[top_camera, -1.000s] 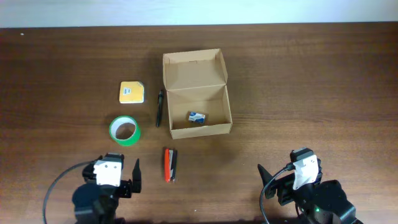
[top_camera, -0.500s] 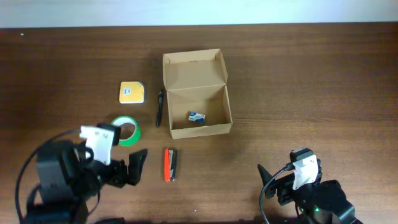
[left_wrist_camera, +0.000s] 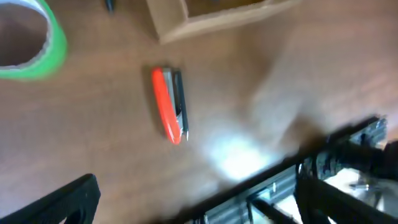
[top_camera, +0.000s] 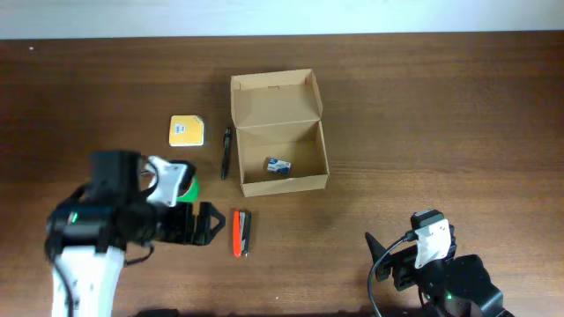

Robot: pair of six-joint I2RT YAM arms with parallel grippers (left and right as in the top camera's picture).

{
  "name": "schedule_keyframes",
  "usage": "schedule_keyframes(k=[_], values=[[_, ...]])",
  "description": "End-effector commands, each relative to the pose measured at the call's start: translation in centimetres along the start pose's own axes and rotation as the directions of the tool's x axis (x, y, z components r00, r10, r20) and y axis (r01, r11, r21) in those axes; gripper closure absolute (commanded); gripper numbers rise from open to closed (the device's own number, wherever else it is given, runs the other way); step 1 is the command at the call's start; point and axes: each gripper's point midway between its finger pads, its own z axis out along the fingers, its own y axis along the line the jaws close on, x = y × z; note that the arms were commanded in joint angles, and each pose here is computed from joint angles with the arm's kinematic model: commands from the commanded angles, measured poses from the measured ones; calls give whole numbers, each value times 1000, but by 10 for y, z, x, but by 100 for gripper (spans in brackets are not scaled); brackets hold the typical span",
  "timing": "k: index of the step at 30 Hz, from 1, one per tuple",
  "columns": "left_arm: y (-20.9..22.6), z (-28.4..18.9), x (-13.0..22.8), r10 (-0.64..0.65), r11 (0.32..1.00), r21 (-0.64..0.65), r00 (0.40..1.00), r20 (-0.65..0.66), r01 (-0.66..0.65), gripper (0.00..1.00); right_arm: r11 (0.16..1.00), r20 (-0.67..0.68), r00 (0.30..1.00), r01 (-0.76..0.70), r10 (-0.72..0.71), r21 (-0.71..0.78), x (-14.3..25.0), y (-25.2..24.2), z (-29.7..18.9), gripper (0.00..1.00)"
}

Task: Pack container
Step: 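Reach the left gripper over the red stapler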

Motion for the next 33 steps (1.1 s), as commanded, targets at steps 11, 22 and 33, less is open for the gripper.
schedule_keyframes(k=[11,22,33], values=[[-3,57,-4,122,986,-74,954,-273,-147,0,1000,10,1000,-11,11,18,-1,-4,-1,1],[-1,120,36,28,990,-122,936,-350,-76,0,1000,10,1000,-11,11,18,-1,-4,-1,1],[17,143,62,-51,962,-268,936,-348,-47,0,1000,10,1000,-11,11,18,-1,-4,-1,1]])
